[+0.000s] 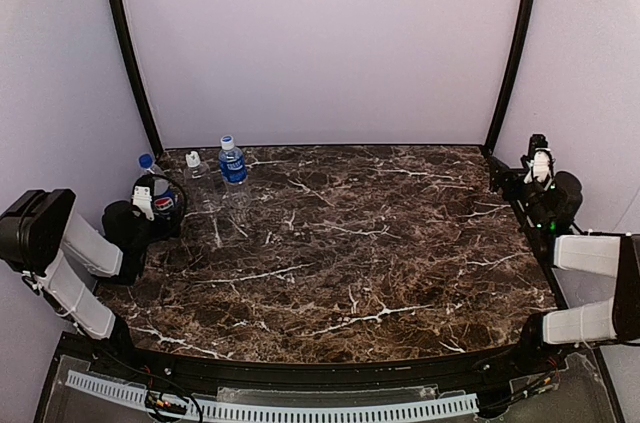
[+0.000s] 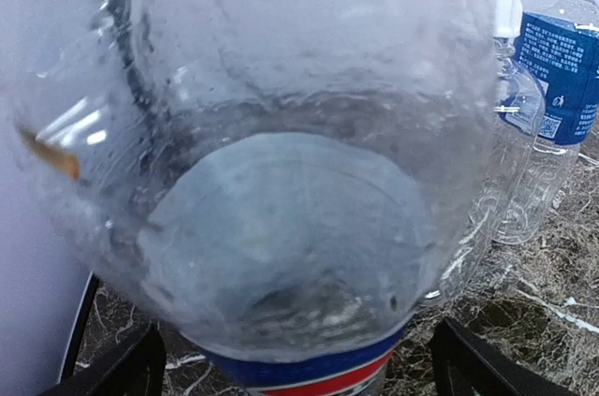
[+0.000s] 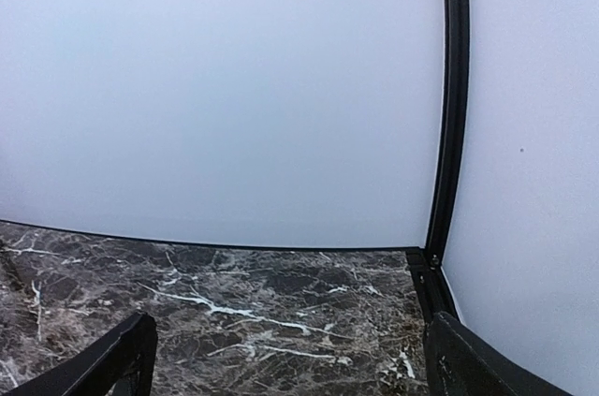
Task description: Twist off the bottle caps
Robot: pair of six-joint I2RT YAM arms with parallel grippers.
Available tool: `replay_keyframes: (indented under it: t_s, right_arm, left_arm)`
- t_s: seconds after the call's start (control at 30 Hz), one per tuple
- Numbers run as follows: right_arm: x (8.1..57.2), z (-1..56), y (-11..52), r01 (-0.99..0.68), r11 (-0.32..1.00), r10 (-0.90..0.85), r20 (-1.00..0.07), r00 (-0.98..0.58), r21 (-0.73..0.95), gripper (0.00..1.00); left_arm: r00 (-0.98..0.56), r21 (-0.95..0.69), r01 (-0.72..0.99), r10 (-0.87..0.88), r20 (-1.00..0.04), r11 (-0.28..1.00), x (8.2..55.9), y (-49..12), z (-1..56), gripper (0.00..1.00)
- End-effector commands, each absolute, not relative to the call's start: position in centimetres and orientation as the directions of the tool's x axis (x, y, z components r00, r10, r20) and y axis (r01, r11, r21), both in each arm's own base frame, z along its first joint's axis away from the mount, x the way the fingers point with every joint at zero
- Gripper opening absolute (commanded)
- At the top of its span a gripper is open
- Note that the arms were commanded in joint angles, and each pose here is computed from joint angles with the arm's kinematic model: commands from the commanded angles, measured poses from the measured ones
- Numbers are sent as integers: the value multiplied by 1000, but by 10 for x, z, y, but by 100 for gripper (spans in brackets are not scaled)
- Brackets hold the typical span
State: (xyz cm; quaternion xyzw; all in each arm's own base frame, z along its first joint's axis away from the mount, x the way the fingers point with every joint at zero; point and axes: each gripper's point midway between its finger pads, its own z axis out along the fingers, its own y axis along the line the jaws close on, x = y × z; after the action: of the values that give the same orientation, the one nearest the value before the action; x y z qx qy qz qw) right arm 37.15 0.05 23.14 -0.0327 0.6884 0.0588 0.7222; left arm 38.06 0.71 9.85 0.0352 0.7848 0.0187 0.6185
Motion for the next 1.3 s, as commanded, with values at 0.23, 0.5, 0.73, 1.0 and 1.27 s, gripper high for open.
replay_keyframes:
  t_s: [0.23,0.5,0.73,1.0,1.27]
  right_arm:
    - [342,291,33,-324,933,201,-974,103,158,99]
    - [326,313,50,-383,916,170,-980,102,119,99]
    - [315,337,67,-451,888,170,-977,128,95,99]
    - [318,351,86,-534,837,201,-975,97,120,99]
    - [324,362,118,-624,772,215,-974,75,122,99]
  left_arm:
    - [-262,123,122,151,-953,985,369,-4,119,100]
    - [-250,192,216,245,-937,957,342,-17,134,100]
    - [-423,199,343,340,-840,918,329,-25,143,100]
    - [-568,148,390,364,-739,909,291,-26,178,100]
    - [-529,88,331,262,-807,939,300,-29,271,98]
